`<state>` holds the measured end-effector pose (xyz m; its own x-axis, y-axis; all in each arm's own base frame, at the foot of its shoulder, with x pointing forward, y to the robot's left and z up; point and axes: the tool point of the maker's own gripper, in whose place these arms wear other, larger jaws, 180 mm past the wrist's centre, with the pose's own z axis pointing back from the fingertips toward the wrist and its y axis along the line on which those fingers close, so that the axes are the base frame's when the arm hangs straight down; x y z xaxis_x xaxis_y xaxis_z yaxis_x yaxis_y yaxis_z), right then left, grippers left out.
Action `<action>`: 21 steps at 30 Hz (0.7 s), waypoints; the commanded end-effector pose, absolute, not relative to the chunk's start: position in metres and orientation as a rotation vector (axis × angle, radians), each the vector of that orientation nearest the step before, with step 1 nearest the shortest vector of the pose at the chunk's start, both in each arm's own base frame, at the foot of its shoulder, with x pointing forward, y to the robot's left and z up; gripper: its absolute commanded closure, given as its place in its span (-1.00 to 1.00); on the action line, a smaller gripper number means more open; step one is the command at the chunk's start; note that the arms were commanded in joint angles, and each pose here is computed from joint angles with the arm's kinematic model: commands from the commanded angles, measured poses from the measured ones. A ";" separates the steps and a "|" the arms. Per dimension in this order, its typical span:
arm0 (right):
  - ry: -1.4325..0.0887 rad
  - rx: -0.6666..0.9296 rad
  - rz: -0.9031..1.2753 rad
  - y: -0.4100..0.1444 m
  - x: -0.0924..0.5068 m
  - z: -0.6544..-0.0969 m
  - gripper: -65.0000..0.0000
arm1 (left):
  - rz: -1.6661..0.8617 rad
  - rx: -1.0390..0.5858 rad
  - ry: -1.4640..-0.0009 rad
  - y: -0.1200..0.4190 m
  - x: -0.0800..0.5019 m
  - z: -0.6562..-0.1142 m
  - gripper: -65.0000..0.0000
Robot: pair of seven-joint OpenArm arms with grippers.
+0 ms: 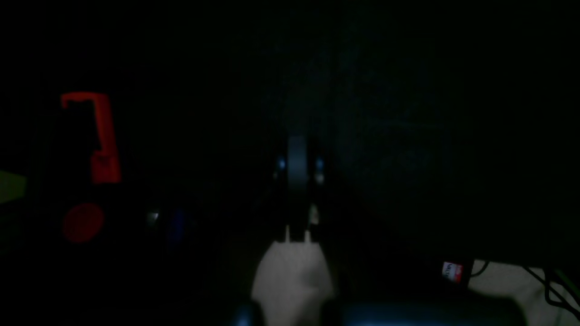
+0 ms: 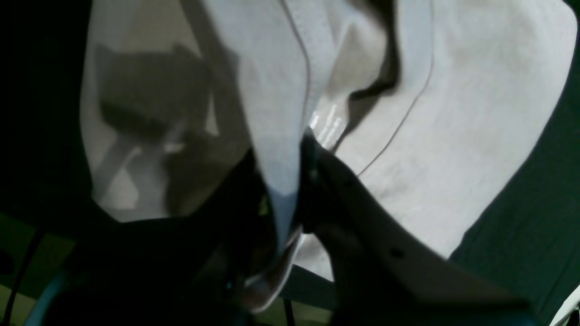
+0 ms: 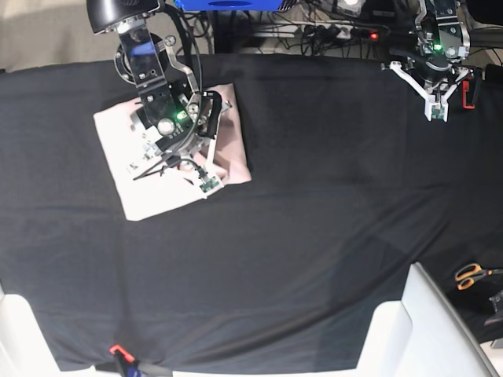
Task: Fold the T-shirt properly
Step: 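Press the folded end flat with the right gripper, then release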
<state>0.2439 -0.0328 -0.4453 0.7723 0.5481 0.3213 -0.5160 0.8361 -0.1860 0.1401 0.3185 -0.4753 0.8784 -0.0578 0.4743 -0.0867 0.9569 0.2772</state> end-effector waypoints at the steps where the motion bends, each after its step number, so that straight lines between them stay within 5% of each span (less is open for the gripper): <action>1: -0.417 -0.078 0.572 -0.026 0.254 -0.435 0.95 | 0.001 0.320 -0.522 0.326 0.145 -0.468 1.00; 10: -0.410 0.086 0.528 0.002 0.249 -0.433 0.96 | 0.001 0.320 -0.524 0.326 0.145 -0.468 1.00; 21: -0.422 0.087 0.518 0.001 0.253 -0.431 0.89 | 0.000 0.321 -0.524 0.326 0.146 -0.467 1.00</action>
